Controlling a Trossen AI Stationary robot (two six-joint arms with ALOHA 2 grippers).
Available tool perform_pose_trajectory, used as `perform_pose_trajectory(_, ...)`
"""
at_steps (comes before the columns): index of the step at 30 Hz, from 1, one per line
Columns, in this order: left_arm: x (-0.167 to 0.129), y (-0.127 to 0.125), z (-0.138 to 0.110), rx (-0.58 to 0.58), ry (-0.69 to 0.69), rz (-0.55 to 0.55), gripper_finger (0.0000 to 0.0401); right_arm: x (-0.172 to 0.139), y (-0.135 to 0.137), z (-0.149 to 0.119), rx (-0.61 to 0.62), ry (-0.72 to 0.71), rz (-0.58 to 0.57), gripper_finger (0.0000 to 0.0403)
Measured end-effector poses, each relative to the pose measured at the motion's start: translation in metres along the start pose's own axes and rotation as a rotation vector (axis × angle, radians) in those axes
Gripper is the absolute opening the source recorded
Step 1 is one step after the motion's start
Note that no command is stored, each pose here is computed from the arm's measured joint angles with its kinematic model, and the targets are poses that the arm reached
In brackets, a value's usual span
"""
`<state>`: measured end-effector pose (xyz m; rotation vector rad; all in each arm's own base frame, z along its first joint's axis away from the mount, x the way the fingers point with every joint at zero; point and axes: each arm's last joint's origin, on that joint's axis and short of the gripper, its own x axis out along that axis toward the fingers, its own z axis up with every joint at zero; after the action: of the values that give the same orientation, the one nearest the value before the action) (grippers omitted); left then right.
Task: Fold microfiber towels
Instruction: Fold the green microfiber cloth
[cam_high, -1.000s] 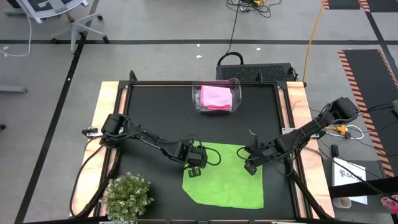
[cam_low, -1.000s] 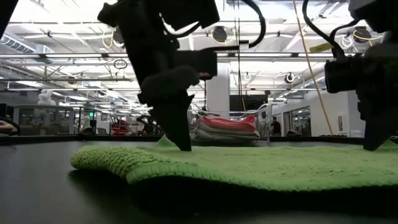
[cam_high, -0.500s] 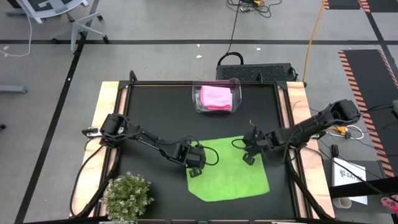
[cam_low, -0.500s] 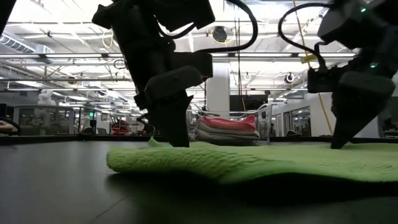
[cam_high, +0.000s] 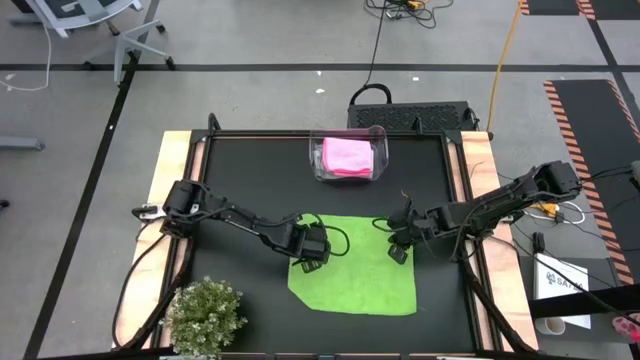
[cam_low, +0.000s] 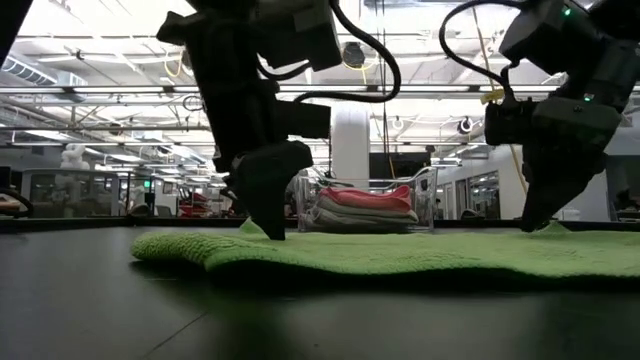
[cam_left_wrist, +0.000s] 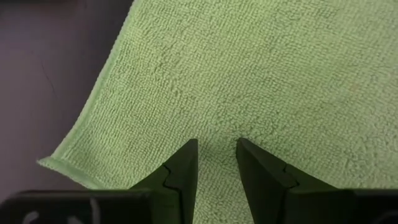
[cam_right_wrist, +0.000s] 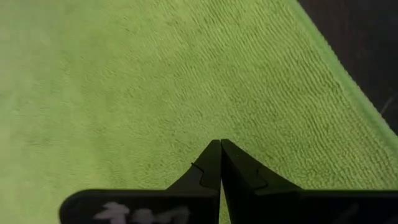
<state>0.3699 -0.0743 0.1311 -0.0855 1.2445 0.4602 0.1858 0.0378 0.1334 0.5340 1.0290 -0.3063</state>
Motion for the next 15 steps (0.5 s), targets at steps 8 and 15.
perform_pose_trajectory(8,-0.017,-0.005,0.012,0.021,0.021,-0.005,0.0117,-0.018,0.005,0.002,0.028,-0.067,0.082,0.0000)
perform_pose_trajectory(15,-0.033,-0.023,0.002,0.146,0.029,-0.001,0.0117,-0.032,0.012,-0.002,0.023,-0.103,0.163,0.0000)
